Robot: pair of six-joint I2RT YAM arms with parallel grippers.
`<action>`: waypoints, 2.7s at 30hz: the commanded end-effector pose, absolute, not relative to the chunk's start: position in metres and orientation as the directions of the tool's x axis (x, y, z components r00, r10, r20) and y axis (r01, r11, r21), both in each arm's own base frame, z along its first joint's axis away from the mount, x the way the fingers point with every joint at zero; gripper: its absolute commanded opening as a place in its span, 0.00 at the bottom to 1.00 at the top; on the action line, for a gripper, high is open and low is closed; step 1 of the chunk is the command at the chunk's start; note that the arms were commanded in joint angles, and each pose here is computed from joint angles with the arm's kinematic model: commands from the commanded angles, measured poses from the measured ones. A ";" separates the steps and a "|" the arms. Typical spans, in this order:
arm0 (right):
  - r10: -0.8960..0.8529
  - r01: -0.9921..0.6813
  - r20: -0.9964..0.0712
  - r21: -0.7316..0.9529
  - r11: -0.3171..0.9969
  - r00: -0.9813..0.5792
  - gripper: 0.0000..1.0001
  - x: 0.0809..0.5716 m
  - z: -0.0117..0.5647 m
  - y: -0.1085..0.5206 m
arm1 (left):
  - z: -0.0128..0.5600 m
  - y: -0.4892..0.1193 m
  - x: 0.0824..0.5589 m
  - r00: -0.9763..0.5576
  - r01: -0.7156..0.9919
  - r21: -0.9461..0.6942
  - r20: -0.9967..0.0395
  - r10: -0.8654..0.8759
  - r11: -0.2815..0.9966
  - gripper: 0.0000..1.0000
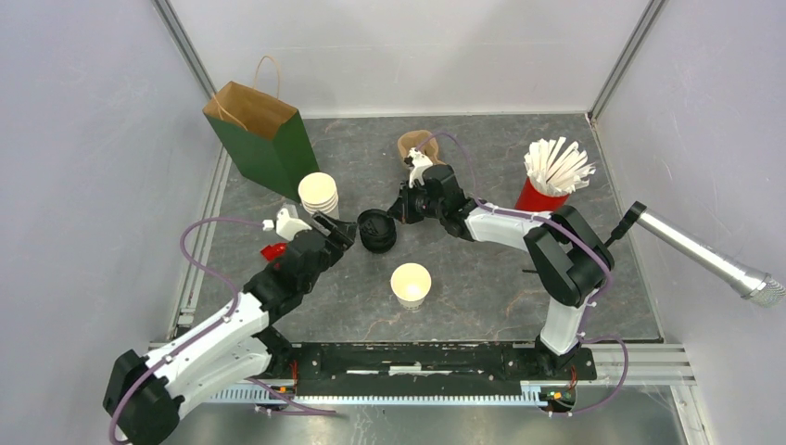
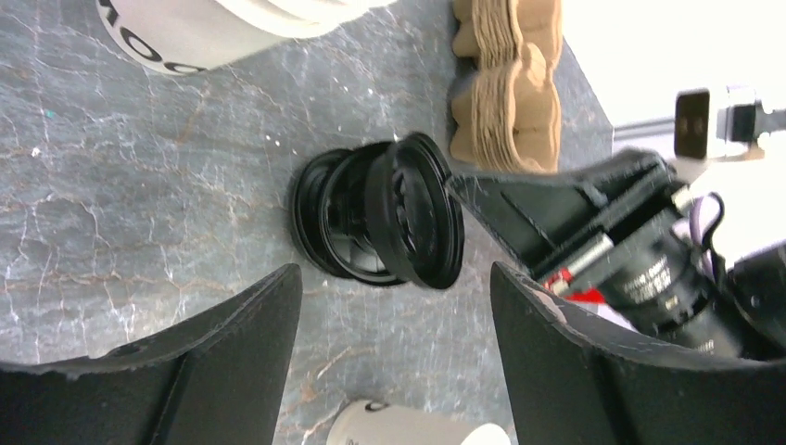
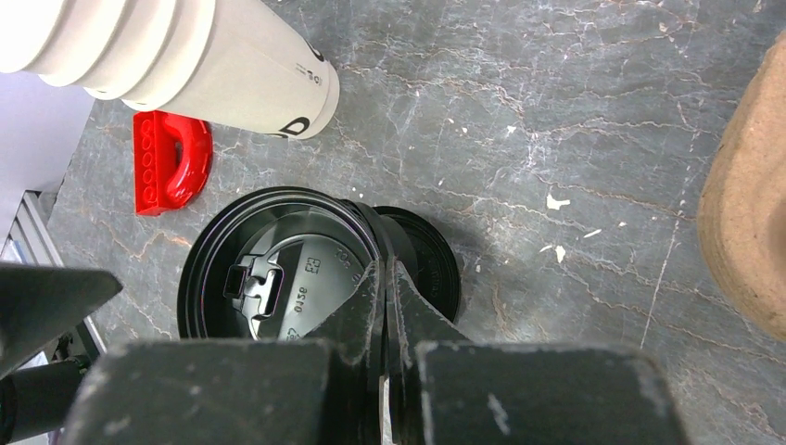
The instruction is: Pack the takeout coffee
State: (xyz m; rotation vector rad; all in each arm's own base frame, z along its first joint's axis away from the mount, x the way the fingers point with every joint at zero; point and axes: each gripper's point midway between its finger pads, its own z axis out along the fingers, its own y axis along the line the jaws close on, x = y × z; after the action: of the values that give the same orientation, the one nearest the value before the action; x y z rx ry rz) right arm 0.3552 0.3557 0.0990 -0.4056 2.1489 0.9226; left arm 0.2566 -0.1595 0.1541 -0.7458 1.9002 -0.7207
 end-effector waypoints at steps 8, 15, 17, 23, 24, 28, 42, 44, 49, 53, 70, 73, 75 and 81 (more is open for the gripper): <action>0.030 -0.584 -0.763 0.519 0.625 -0.646 0.00 0.355 0.113 0.358 | 0.161 -0.181 0.291 -0.400 -0.135 -0.856 -0.414 -0.818 0.499 0.72; 0.029 -0.578 -0.751 0.532 0.619 -0.660 0.00 0.353 0.105 0.359 | 0.144 -0.188 0.296 -0.420 -0.143 -0.851 -0.411 -0.809 0.506 0.70; 0.028 -0.577 -0.750 0.532 0.619 -0.661 0.00 0.353 0.105 0.359 | 0.138 -0.188 0.298 -0.420 -0.156 -0.844 -0.414 -0.808 0.514 0.69; 0.033 -0.576 -0.749 0.537 0.616 -0.662 0.00 0.353 0.106 0.360 | 0.132 -0.193 0.301 -0.433 -0.152 -0.847 -0.407 -0.804 0.510 0.62; 0.033 -0.575 -0.749 0.536 0.617 -0.662 0.00 0.353 0.106 0.360 | 0.131 -0.193 0.301 -0.433 -0.153 -0.844 -0.410 -0.803 0.514 0.61; 0.032 -0.575 -0.748 0.535 0.619 -0.662 0.00 0.352 0.105 0.359 | 0.129 -0.193 0.301 -0.434 -0.152 -0.842 -0.414 -0.800 0.518 0.55; 0.020 -0.562 -0.763 0.492 0.665 -0.646 0.14 0.355 0.108 0.348 | 0.135 -0.200 0.300 -0.457 -0.103 -0.846 -0.427 -0.780 0.523 0.26; 0.020 -0.560 -0.767 0.485 0.672 -0.641 0.20 0.358 0.111 0.345 | 0.138 -0.199 0.300 -0.455 -0.095 -0.846 -0.432 -0.779 0.525 0.25; 0.032 -0.557 -0.790 0.460 0.692 -0.613 0.34 0.365 0.128 0.332 | 0.147 -0.197 0.297 -0.454 -0.072 -0.837 -0.456 -0.765 0.542 0.24; 0.030 -0.564 -0.810 0.434 0.702 -0.585 0.45 0.365 0.144 0.319 | 0.157 -0.194 0.294 -0.449 -0.050 -0.824 -0.486 -0.750 0.565 0.25; 0.044 -0.624 -0.918 0.302 0.721 -0.393 0.86 0.316 0.205 0.251 | 0.190 -0.185 0.257 -0.568 0.097 -0.641 -0.664 -0.487 0.761 0.36; -0.001 -0.633 -0.917 0.274 0.724 -0.398 0.75 0.320 0.193 0.252 | 0.196 -0.190 0.257 -0.597 0.128 -0.607 -0.679 -0.428 0.784 0.42; -0.063 -0.643 -0.928 0.204 0.738 -0.367 0.67 0.330 0.189 0.255 | 0.197 -0.193 0.255 -0.627 0.136 -0.585 -0.676 -0.387 0.800 0.47; -0.299 -0.545 -0.850 -0.017 0.838 -0.434 0.54 0.361 0.147 0.255 | 0.208 -0.179 0.244 -0.627 0.180 -0.490 -0.725 -0.285 0.853 0.78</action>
State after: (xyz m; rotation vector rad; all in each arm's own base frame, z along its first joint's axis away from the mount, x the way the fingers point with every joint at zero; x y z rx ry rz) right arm 0.3351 0.2629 0.1552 -0.5921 1.9890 0.5945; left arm 0.2559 -0.1907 0.1950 -0.2301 2.1322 -0.7614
